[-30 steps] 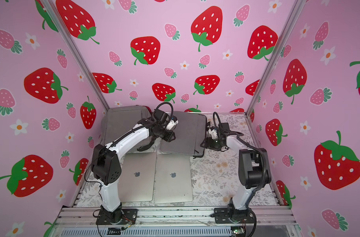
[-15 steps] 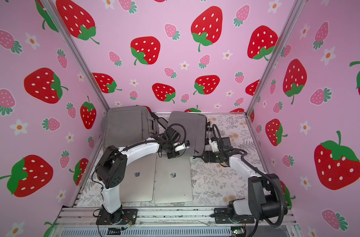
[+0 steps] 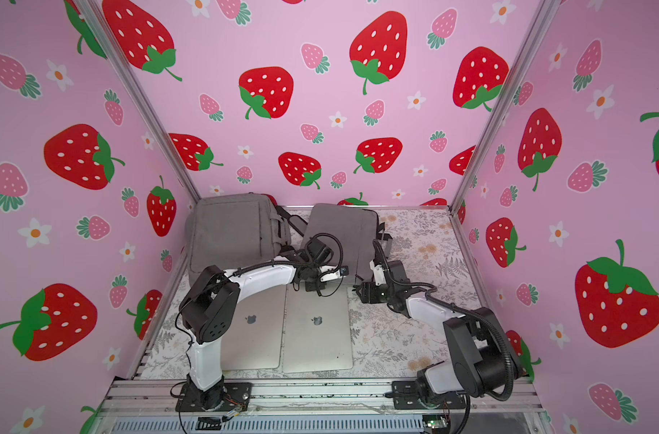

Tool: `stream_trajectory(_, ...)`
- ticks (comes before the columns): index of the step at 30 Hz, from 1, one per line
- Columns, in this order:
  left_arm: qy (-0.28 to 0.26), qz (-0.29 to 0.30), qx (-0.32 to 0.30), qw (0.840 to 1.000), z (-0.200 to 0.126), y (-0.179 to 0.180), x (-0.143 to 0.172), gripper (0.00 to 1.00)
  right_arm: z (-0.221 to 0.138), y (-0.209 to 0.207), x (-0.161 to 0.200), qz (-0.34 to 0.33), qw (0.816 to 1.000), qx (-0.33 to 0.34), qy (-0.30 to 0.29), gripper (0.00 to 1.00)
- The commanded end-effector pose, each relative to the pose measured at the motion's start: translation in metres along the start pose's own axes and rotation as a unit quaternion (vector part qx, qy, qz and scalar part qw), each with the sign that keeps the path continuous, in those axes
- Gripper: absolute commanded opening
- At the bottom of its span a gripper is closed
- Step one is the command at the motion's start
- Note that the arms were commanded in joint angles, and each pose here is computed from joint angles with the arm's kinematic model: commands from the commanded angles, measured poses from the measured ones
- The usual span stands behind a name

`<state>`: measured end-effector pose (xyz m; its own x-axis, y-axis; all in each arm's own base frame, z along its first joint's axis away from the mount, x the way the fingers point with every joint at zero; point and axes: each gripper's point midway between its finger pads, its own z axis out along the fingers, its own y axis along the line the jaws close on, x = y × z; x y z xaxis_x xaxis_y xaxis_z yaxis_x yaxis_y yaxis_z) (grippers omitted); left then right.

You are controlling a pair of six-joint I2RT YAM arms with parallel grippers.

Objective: Open the zippered laptop bag and take out the laptop
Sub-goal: Unzip the zipper on the zippered laptop bag.

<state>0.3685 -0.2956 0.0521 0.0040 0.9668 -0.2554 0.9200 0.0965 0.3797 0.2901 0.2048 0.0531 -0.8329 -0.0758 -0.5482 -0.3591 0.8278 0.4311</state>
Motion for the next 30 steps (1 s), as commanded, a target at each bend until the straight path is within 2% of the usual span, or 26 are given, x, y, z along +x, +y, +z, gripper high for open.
stream_trajectory(1, 0.015, 0.004, -0.025, 1.0, 0.004, 0.013, 0.003, 0.08, 0.008, 0.006, -0.005, 0.02, 1.0, -0.008, -0.017, 0.63)
stream_trajectory(3, 0.01, -0.005, -0.023, 1.0, -0.002, 0.016, -0.001, 0.0, 0.012, 0.008, 0.0, 0.019, 1.0, -0.009, -0.012, 0.6)
stream_trajectory(10, -0.021, -0.036, -0.015, 0.999, -0.025, 0.023, -0.018, 0.0, 0.015, 0.016, -0.008, 0.026, 0.998, -0.021, -0.057, 0.49)
stream_trajectory(19, -0.049, -0.066, 0.008, 0.997, -0.045, 0.022, -0.032, 0.0, 0.026, 0.019, -0.024, -0.018, 0.994, -0.023, -0.106, 0.39)
stream_trajectory(24, -0.052, -0.078, 0.015, 0.995, -0.048, 0.022, -0.035, 0.0, 0.027, 0.015, -0.027, -0.037, 0.992, 0.011, -0.119, 0.39)
stream_trajectory(30, -0.048, -0.084, 0.023, 0.995, -0.048, 0.019, -0.033, 0.0, 0.016, 0.003, -0.034, -0.037, 0.987, 0.053, -0.144, 0.33)
